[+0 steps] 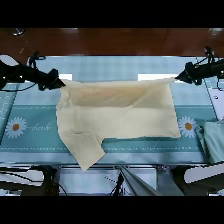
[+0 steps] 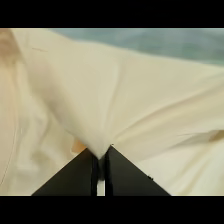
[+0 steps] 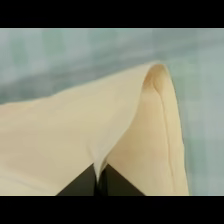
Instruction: Fold the shirts.
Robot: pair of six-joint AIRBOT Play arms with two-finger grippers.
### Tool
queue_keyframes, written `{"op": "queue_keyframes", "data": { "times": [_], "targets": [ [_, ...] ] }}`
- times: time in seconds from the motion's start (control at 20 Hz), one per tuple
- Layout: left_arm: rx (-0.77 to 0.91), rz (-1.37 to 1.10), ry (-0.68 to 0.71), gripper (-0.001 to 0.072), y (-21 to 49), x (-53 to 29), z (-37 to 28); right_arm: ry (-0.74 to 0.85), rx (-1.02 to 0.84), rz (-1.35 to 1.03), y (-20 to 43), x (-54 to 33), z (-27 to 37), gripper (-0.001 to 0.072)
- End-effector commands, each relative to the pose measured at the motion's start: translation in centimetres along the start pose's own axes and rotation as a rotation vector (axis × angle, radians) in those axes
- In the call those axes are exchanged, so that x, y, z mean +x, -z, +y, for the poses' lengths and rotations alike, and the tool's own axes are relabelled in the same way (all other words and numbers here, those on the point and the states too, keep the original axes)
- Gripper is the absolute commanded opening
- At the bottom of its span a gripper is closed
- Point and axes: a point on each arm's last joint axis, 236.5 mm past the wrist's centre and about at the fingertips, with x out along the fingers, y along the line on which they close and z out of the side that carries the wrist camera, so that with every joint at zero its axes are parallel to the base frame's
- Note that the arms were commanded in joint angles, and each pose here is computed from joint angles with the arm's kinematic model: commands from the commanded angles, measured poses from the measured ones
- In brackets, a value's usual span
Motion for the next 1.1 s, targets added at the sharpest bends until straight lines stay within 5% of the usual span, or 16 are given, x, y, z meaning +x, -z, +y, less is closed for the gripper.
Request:
{"op": "queue_keyframes", "data": {
  "times": [0.0, 0.35, 0.4, 0.45, 0.5, 0.75, 0.9, 1.05],
  "targets": [
    [-0.019, 0.164, -0.049, 0.0027, 5.1, 2.1, 2.6, 0.055, 0.026, 0.141, 4.1, 1.6, -2.4, 0.0022],
    [-0.049, 0.25, -0.043, 0.003, 7.9, 2.9, 3.2, 0.125, 0.104, 0.17, 5.8, 2.8, -5.0, 0.0024],
    [-0.053, 0.261, -0.042, 0.0141, 8.1, 2.8, 3.1, 0.12, 0.105, 0.183, 6.0, 2.8, -4.9, 0.0107],
    [-0.052, 0.279, -0.037, 0.0471, 8.4, 2.5, 3.0, 0.106, 0.108, 0.213, 6.7, 2.7, -4.5, 0.0393],
    [-0.048, 0.304, -0.032, 0.0702, 8.8, 1.8, 2.9, 0.096, 0.086, 0.251, 7.6, 2.4, -4.2, 0.0628],
    [-0.066, 0.255, -0.114, 0.0704, 9.8, -4.2, 5.6, 0.289, 0.077, 0.145, 8.1, -5.3, -7.7, 0.0618],
    [-0.156, 0.217, -0.198, 0.0703, 14.6, -6.0, 9.5, 0.267, 0.14, -0.047, 9.4, -7.5, -8.1, 0.0618],
    [-0.325, 0.192, -0.114, 0.0703, 20.5, -3.5, 10.5, 0.102, 0.149, -0.15, 13.5, -5.1, -4.6, 0.0618]
  ]
}}
